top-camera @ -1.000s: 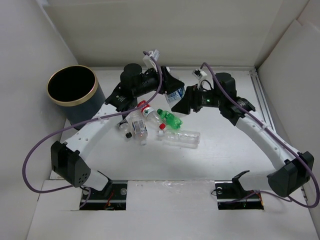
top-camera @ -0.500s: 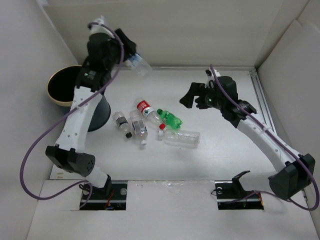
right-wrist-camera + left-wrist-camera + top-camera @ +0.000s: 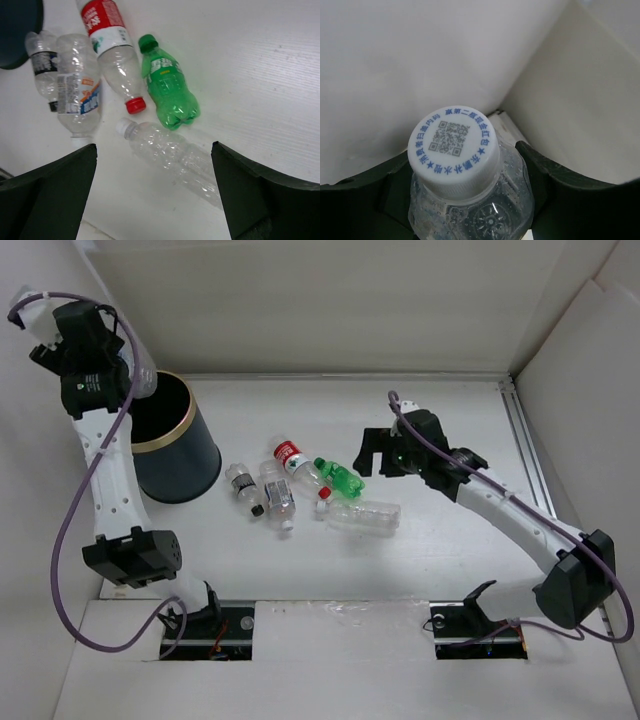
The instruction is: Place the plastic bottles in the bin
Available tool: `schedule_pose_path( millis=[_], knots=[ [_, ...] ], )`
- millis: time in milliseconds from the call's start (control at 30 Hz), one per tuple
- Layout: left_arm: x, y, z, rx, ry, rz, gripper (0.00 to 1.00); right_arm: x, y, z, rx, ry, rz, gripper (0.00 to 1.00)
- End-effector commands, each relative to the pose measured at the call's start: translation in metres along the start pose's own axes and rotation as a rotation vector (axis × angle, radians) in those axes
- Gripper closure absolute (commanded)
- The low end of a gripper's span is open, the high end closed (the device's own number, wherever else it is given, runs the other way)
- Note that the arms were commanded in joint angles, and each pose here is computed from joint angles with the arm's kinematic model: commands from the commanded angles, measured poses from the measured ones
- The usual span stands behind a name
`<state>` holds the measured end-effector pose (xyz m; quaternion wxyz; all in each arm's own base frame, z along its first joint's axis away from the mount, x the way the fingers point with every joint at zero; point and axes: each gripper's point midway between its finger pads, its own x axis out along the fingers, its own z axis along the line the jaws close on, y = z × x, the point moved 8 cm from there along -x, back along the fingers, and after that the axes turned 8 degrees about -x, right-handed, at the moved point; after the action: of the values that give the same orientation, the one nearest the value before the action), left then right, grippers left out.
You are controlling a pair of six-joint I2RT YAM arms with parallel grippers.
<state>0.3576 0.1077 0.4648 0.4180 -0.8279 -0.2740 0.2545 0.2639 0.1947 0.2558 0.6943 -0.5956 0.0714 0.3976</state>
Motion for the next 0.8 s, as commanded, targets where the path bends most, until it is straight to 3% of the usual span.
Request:
schedule_pose_path(
  millis=[0,100,133,167,367,533,767],
  knots=[
    [0.008,-0.007,0.022,0.014,-0.072,-0.024,0.78,-0.003,-0.003,-0.008,-0.038,0.187,-0.033,0.0],
    [0.012,0.008,0.028,0.035,-0.08,0.016,0.47,-0.004,0.002,-0.01,-0.017,0.222,-0.033,0.0],
    [0.014,0.014,0.03,0.042,-0.082,0.034,0.12,-0.004,0.001,-0.009,-0.007,0.222,-0.035,0.0],
    [0.012,0.014,0.031,0.028,-0.078,0.028,0.0,-0.005,0.004,-0.01,-0.007,0.223,-0.032,0.0],
    [0.005,0.021,0.037,0.039,-0.051,0.059,0.0,-0.009,0.005,-0.007,0.093,0.244,-0.054,0.0],
    [-0.023,0.016,0.021,0.086,0.062,0.109,0.0,-0.009,0.013,0.001,0.019,0.162,-0.042,0.0],
    [-0.062,0.046,0.01,0.124,0.439,0.38,0.0,0.049,0.023,0.001,-0.166,0.093,0.156,0.02]
  ],
)
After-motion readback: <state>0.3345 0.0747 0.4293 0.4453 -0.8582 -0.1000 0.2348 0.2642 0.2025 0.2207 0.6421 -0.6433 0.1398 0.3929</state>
